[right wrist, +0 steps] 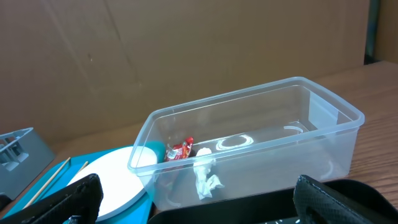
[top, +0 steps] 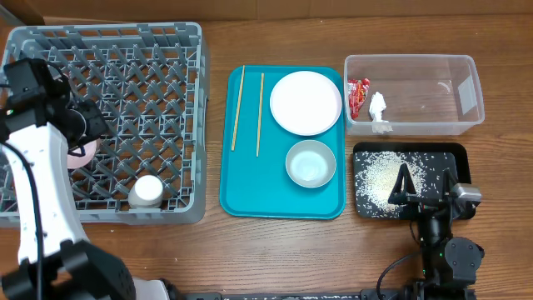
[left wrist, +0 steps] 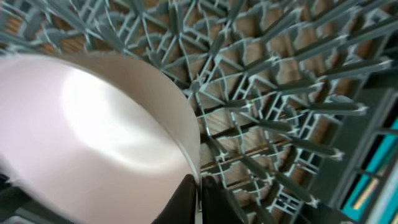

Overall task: Sort waste into correct bins and load items into the dishwasher
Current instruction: 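Set the pink bowl down in the rack and open the left gripper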

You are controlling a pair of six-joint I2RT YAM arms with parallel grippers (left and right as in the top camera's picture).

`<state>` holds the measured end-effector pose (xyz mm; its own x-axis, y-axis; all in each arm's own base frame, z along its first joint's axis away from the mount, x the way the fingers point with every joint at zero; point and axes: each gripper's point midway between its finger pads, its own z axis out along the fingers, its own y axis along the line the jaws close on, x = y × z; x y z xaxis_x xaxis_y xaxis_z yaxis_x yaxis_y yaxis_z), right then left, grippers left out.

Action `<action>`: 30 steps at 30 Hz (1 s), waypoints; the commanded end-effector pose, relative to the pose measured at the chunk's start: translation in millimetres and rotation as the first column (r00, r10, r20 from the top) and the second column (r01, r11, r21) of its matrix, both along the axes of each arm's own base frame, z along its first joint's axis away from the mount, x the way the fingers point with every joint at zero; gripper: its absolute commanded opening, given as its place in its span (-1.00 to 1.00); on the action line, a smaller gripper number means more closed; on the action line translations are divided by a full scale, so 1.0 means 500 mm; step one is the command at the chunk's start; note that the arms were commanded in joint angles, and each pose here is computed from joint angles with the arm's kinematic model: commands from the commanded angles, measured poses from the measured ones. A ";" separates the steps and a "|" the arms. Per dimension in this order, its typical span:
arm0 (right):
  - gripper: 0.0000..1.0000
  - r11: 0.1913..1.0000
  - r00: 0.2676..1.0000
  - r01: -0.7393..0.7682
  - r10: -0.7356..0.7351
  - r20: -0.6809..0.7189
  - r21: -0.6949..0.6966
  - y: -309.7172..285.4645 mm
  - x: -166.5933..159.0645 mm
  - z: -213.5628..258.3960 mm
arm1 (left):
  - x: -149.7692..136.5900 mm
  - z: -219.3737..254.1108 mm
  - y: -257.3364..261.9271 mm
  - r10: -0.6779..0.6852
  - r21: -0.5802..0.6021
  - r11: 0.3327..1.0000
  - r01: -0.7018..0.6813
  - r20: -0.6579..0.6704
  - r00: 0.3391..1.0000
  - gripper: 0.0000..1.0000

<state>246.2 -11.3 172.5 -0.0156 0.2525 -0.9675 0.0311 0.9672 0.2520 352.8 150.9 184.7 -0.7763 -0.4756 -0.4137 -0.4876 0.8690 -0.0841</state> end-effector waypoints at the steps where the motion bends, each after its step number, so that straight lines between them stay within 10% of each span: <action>1: 1.00 1.000 1.000 0.009 -0.009 0.003 -0.002 -0.003 0.000 -0.004 | -0.010 0.042 0.006 0.018 0.020 1.000 -0.019 0.042 0.999 -0.92; 9: 1.00 1.000 1.000 0.008 -0.008 0.003 -0.002 -0.003 0.000 -0.004 | -0.015 0.039 0.002 0.017 0.013 1.000 -0.017 0.033 0.999 -0.85; 12: 1.00 1.000 1.000 0.009 -0.009 0.003 -0.002 -0.003 0.000 -0.004 | -0.002 0.048 0.018 0.004 0.062 0.998 -0.007 0.056 0.998 0.28; 14: 1.00 1.000 1.000 0.009 -0.009 0.003 -0.002 -0.003 0.000 -0.004 | 0.010 0.050 0.025 -0.042 0.099 0.994 0.036 0.063 0.997 0.43; 30: 1.00 1.000 1.000 0.009 -0.009 0.003 -0.002 -0.003 0.000 -0.004 | 0.047 -0.134 0.067 -0.040 0.072 0.996 0.050 -0.143 0.989 -0.32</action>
<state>246.2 -11.3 172.5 -0.0156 0.2525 -0.9675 0.0311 0.9672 0.2520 375.0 176.8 124.9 -0.8425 -0.4137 -0.3451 -0.4509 0.8920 0.0316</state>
